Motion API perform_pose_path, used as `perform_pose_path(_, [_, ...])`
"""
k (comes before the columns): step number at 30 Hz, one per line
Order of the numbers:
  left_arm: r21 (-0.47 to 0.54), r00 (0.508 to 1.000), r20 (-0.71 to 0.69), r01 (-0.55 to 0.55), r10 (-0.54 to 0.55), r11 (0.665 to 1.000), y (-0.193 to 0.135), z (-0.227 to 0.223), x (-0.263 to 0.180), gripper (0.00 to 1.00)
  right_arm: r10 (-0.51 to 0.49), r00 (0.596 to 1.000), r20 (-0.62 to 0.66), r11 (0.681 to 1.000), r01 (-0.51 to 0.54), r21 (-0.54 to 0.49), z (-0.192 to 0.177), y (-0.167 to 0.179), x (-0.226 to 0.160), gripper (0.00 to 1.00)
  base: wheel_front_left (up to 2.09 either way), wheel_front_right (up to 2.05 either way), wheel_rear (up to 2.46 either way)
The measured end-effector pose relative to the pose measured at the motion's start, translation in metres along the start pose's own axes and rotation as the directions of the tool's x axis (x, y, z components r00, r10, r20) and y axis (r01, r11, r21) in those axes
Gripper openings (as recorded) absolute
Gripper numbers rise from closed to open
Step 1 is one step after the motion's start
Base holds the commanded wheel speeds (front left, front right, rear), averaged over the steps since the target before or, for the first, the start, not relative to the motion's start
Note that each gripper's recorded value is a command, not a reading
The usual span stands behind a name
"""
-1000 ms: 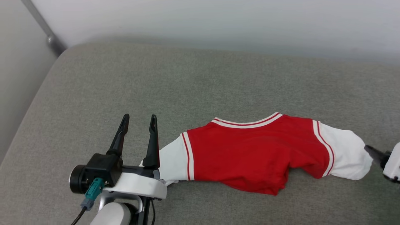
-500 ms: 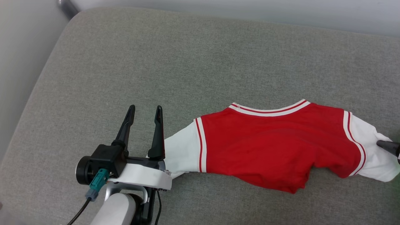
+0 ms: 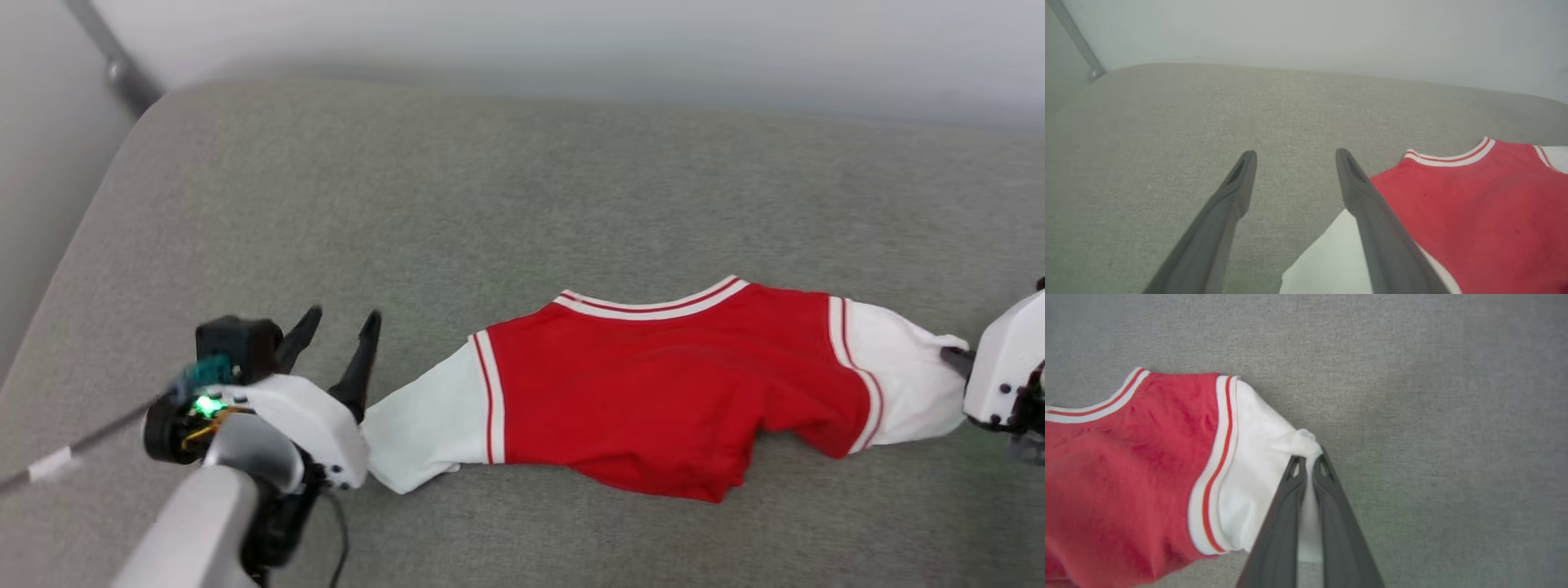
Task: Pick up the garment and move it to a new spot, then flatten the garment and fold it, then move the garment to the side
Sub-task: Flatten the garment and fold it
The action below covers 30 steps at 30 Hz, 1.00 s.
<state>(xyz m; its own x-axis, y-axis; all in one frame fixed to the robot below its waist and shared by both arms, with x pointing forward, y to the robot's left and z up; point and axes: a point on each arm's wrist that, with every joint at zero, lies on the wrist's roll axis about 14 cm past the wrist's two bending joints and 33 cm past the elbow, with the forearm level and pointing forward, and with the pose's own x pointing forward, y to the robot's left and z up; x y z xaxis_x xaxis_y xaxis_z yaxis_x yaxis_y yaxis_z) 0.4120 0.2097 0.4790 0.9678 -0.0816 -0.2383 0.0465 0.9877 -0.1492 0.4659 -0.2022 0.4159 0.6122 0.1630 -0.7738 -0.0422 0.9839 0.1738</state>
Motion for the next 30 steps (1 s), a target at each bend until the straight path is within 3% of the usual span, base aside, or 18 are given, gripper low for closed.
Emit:
perform_pose_path(4, [0.001, 0.977, -0.211, 0.035, -0.034, 0.999, 0.009, -0.027, 0.000, 1.00, 0.005, 1.000, 0.027, 1.000, -0.004, -0.016, -0.003, 0.001, -0.015, 0.00, 0.00, 0.00, 0.00])
perform_pose_path(10, [-0.051, 0.824, -0.560, 0.067, -0.084, 0.996, 0.012, -0.081, -0.011, 1.00, 0.000, 0.998, 0.070, 1.000, 0.001, -0.014, -0.015, -0.006, -0.044, 0.00, 0.00, 0.00, 0.00])
perform_pose_path(13, [-0.079, 0.751, -0.651, 0.071, -0.105, 0.994, 0.008, -0.100, -0.012, 1.00, -0.005, 0.997, 0.079, 1.000, 0.004, 0.009, -0.024, -0.012, -0.053, 0.00, 0.00, 0.00, 0.00])
perform_pose_path(18, [-0.108, 0.684, -0.714, 0.103, -0.149, 0.989, -0.006, -0.115, -0.007, 1.00, -0.031, 0.997, 0.073, 0.998, 0.027, 0.048, -0.038, -0.026, -0.061, 0.00, 0.00, 0.00, 0.00])
perform_pose_path(19, [-0.108, 0.671, -0.725, 0.111, -0.154, 0.988, -0.008, -0.118, -0.006, 0.95, -0.034, 0.997, 0.073, 0.998, 0.030, 0.055, -0.039, -0.028, -0.062, 0.00, 0.00, 0.00, 0.00])
perform_pose_path(20, [-0.110, 0.661, -0.733, 0.115, -0.158, 0.987, -0.010, -0.120, -0.005, 0.45, -0.037, 0.997, 0.072, 0.998, 0.032, 0.059, -0.040, -0.030, -0.062, 0.00, 0.00, 0.00, 0.00])
perform_pose_path(21, [-0.110, 0.655, -0.738, 0.121, -0.163, 0.987, -0.012, -0.121, -0.004, 0.03, -0.039, 0.997, 0.072, 0.997, 0.035, 0.062, -0.041, -0.031, -0.063, 0.00, 0.00, 0.00, 0.00])
perform_pose_path(26, [-0.134, 0.656, -0.728, 0.145, -0.197, 0.980, -0.026, -0.124, -0.001, 0.00, -0.041, 0.996, 0.080, 0.997, 0.036, 0.063, -0.039, -0.033, -0.065, 0.00, 0.00, 0.00, 0.00])
perform_pose_path(30, [-0.098, 0.701, -0.687, 0.171, -0.191, 0.980, -0.029, -0.114, 0.001, 0.00, -0.038, 0.993, 0.114, 0.999, 0.034, 0.042, -0.030, -0.031, -0.071, 0.00, 0.00, 0.00, 0.00])
